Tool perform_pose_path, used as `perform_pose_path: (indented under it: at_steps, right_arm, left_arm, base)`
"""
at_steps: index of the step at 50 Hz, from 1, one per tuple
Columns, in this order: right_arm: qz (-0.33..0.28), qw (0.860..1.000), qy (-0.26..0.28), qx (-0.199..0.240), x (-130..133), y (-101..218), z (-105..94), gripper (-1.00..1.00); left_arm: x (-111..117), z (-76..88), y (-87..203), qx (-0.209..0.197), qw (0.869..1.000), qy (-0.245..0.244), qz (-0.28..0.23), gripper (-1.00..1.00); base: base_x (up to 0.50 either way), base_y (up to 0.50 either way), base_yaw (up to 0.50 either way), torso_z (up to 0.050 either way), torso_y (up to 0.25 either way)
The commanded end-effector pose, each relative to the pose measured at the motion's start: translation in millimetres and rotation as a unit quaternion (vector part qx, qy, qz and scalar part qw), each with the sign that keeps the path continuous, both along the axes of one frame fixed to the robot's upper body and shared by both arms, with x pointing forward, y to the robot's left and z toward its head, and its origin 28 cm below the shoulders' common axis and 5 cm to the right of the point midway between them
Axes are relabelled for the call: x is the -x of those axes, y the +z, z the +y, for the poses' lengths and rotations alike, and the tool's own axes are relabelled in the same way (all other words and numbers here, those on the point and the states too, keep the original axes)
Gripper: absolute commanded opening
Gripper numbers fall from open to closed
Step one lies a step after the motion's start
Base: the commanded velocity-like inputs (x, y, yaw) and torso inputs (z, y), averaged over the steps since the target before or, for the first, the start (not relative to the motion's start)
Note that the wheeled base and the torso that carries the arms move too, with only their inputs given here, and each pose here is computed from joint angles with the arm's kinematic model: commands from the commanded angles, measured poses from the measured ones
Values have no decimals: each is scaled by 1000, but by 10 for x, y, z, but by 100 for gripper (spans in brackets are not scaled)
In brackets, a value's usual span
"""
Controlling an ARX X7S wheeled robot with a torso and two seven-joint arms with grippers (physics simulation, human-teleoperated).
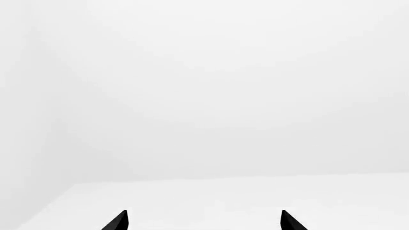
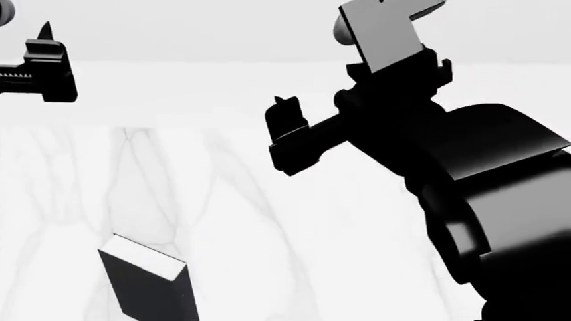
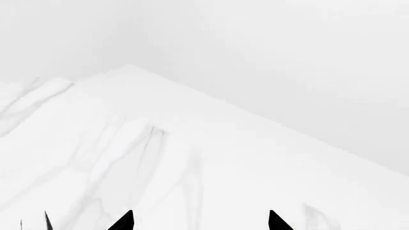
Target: Pick up the book on the left and place it on top of the shelf.
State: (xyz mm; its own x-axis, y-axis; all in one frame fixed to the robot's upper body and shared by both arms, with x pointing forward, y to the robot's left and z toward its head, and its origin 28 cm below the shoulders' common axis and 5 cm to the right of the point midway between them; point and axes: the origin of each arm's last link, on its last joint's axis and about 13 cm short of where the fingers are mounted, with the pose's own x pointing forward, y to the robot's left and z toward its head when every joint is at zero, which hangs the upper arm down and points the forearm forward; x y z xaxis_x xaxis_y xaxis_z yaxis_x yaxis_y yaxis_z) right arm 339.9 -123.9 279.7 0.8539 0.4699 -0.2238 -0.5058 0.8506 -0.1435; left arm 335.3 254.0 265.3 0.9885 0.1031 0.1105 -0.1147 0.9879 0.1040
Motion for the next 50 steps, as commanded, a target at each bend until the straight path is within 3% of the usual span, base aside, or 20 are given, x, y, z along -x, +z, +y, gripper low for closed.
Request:
perform_pose_path:
  at_steps: [1,9,30,50]
  right_arm:
    - [60,990,125,32,13,-73,15,100]
    - [72,987,133,46,18,-148,47,100]
    - [110,973,203,24,150,-261,180,100]
    - [118,973,200,13,-108,-441,319,100]
  left_arm:
    - [-7,9,9,-3,1000,3,-2,100]
    - [-7,21,17,-4,1000,5,-2,100]
    - [-20,26,4,-6,1000,6,1,100]
    - [-13,29,0,-8,1000,5,0,100]
  base:
    - [0,0,0,0,0]
    - [0,0,0,0,0]
    - [0,0,0,0,0]
    - [0,0,0,0,0]
